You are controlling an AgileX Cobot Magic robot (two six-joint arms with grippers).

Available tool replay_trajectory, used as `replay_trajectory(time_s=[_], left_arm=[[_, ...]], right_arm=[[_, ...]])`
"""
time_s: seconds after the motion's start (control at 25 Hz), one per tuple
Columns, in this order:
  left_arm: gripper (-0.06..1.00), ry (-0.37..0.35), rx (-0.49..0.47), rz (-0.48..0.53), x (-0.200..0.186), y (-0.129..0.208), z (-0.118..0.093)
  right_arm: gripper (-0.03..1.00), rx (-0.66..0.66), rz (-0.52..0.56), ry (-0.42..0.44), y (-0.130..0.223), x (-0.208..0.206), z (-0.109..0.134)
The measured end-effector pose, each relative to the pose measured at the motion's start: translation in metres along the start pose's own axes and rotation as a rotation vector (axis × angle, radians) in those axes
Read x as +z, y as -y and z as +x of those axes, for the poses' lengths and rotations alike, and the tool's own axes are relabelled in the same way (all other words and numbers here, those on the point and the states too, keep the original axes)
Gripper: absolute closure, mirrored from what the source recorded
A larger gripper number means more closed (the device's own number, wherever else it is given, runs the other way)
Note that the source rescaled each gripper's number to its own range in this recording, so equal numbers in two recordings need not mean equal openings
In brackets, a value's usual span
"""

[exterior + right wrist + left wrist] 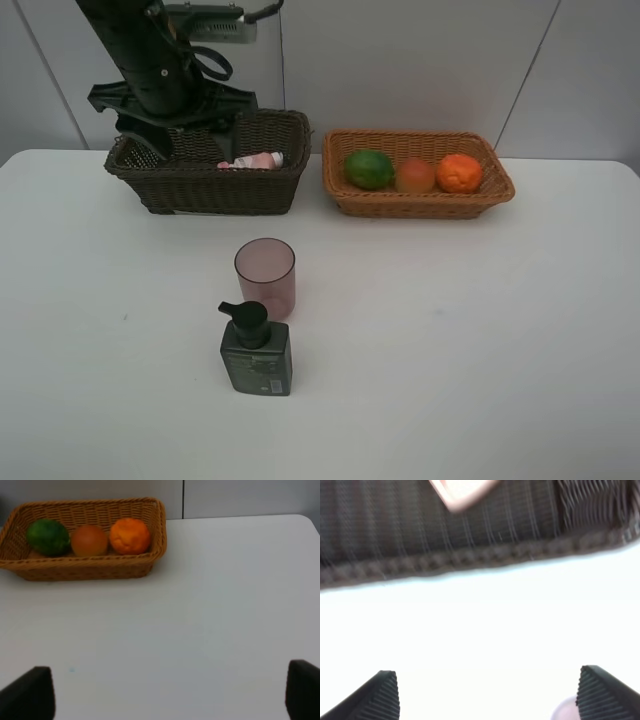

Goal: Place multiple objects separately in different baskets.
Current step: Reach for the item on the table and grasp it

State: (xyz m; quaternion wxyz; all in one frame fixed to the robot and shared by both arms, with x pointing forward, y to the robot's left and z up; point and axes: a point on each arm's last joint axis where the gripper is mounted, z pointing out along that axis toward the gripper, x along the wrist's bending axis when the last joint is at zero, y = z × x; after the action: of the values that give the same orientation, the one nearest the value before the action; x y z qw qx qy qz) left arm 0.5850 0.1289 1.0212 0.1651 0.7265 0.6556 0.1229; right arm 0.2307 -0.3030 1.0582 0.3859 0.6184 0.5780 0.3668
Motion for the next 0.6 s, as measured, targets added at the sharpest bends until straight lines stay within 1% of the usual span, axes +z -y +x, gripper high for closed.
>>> replay_trajectory(time_s=[0.16,0.28,0.4,0.6], left_arm=[[0.03,0.016,-0.022,0.039,0.013,0.026,-0.02],[0.03,0.033,-0.044,0.05,0.02,0.041,-0.033],[0.03,0.033,-0.054,0.073,0.025,0.054,-0.039],[0.03,0.017,-0.053,0.119,0.036,0.073,-0.037]], right_arm=[[-0.03,0.0,0.0,0.0,0.0,0.0,0.0],[-0.03,0.0,0.0,0.0,0.0,0.0,0.0],[-0.03,0.0,0.0,0.0,0.0,0.0,0.0],[-0.03,0.0,0.0,0.0,0.0,0.0,0.0]])
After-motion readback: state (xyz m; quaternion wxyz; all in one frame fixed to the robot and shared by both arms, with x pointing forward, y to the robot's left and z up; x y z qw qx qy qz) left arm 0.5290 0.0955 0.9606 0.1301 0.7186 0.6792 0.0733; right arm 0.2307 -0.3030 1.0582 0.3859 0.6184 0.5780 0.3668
